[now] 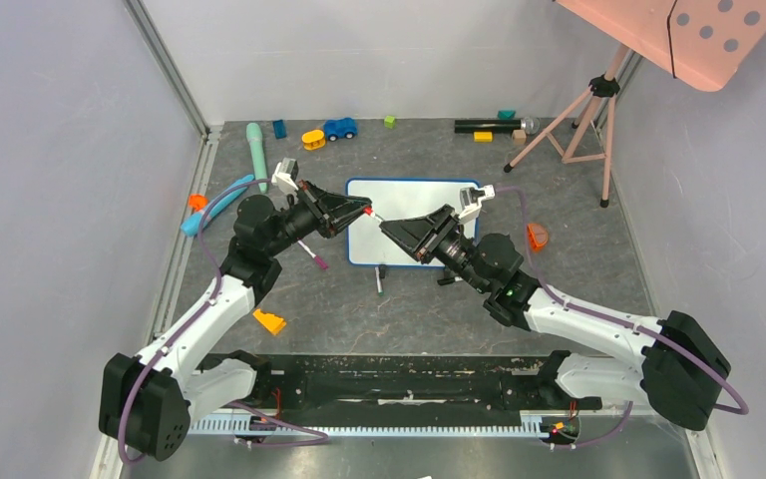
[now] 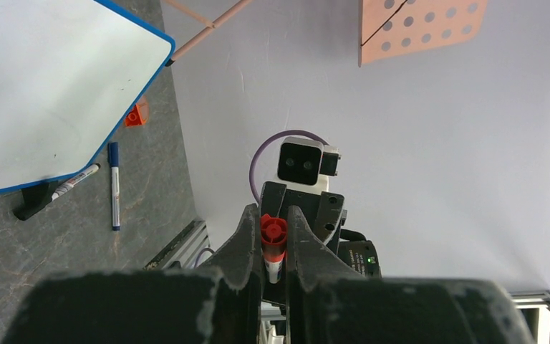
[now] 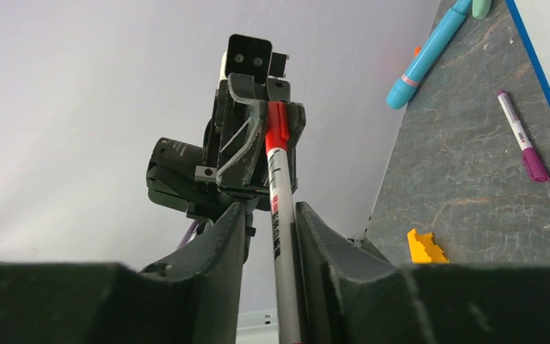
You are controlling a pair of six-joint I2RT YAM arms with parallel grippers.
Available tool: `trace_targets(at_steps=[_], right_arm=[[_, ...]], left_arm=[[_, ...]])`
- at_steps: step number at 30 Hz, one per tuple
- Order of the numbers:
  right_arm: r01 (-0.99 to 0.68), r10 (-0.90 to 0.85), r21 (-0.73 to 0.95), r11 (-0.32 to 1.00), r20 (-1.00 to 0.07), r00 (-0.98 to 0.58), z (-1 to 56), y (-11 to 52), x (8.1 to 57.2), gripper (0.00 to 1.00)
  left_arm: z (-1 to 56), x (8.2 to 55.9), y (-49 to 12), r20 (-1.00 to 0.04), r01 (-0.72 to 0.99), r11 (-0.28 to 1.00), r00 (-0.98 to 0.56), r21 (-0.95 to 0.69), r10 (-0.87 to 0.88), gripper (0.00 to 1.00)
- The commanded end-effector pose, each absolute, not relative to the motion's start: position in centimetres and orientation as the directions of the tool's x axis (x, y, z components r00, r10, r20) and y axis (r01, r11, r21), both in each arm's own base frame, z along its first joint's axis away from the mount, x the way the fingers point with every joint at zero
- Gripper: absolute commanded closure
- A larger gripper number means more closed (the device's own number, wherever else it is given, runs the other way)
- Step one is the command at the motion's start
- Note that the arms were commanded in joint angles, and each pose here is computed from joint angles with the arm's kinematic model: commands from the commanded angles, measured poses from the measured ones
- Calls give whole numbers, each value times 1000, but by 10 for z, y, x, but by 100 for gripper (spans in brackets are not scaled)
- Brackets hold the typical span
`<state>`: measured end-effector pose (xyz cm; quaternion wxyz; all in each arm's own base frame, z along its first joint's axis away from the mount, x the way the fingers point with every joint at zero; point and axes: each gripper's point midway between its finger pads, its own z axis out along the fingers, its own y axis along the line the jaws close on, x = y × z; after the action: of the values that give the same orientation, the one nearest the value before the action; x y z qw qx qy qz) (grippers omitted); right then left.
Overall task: Write a sentence on the whiteboard
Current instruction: Open the pen cap from the whiteboard marker.
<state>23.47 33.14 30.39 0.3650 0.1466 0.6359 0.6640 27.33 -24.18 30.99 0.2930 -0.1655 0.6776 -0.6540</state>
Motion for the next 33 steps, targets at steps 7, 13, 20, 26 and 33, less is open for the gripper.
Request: trace_targets(at_steps=[7,13,20,26,33], right_arm=[[-323,705,946,23,-245,-666,336,329,238,71],[-320,722,947,27,-240,-649,335,324,240,70],[-311,717,950,28,-236,-656,332,325,239,85],[-310,706,950,29,-238,-666,328,325,236,66],[-312,694,950,11,-232,-682,327,328,233,68]], left_arm=[[335,258,-246,-197,213,38,-802,-976,-564,98],[334,254,-246,-192,209,36,-804,-977,-562,98],[327,250,-246,-187,198,44,-798,-979,-573,98],[325,255,-244,-192,198,58,-775,-978,-602,98],[324,259,-249,-199,198,68,-776,-978,-599,98]])
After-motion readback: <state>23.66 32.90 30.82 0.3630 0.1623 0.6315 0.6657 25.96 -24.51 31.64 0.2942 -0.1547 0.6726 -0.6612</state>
